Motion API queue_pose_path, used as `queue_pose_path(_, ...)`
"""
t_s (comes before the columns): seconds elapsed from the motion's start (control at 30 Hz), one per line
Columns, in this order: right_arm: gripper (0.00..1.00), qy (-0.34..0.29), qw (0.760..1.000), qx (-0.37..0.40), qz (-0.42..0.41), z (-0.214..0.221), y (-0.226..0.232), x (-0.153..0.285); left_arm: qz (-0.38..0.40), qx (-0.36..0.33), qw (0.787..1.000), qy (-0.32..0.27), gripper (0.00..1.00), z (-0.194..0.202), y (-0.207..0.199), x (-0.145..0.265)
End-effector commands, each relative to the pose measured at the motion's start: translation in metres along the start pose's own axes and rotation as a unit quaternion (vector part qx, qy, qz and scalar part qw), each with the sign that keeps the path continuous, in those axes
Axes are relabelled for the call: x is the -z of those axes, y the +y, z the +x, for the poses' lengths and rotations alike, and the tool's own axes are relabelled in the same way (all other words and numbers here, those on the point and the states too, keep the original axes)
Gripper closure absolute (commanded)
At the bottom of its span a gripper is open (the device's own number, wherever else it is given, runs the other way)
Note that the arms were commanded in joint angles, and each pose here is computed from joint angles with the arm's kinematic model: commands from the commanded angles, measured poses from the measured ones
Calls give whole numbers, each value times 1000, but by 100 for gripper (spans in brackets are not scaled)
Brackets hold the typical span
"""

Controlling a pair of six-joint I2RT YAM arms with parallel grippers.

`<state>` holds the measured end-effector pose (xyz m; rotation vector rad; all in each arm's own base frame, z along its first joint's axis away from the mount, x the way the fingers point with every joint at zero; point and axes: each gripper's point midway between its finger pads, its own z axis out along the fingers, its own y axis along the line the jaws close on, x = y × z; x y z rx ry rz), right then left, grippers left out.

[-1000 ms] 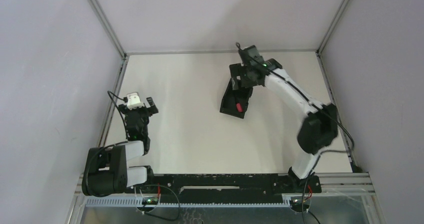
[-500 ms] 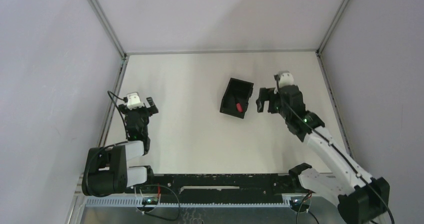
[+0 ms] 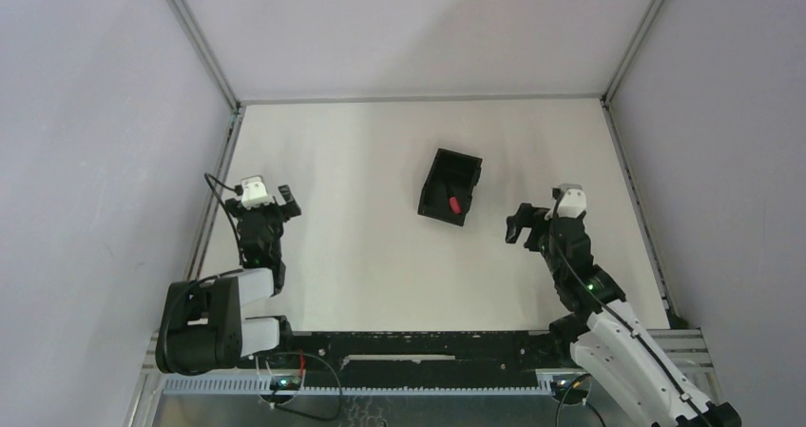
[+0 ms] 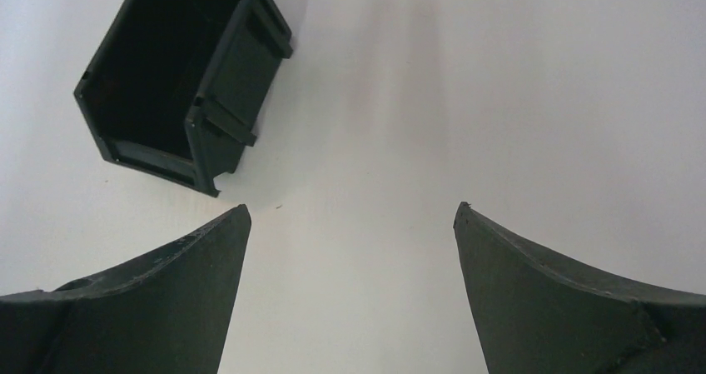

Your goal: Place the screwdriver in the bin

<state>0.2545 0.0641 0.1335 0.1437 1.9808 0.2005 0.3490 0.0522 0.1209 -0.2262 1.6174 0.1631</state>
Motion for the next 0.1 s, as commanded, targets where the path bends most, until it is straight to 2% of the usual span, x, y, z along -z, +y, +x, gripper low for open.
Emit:
queue_pose_path(0.0,0,-49,998,-29,8,-16,-3,1,2,-3,1000,-26,0,-16,-2,-4)
queue_pose_path(0.07,0,-57,998,-30,8,-17,-4,2,2,-3,1000,-26,0,-15,-2,-4)
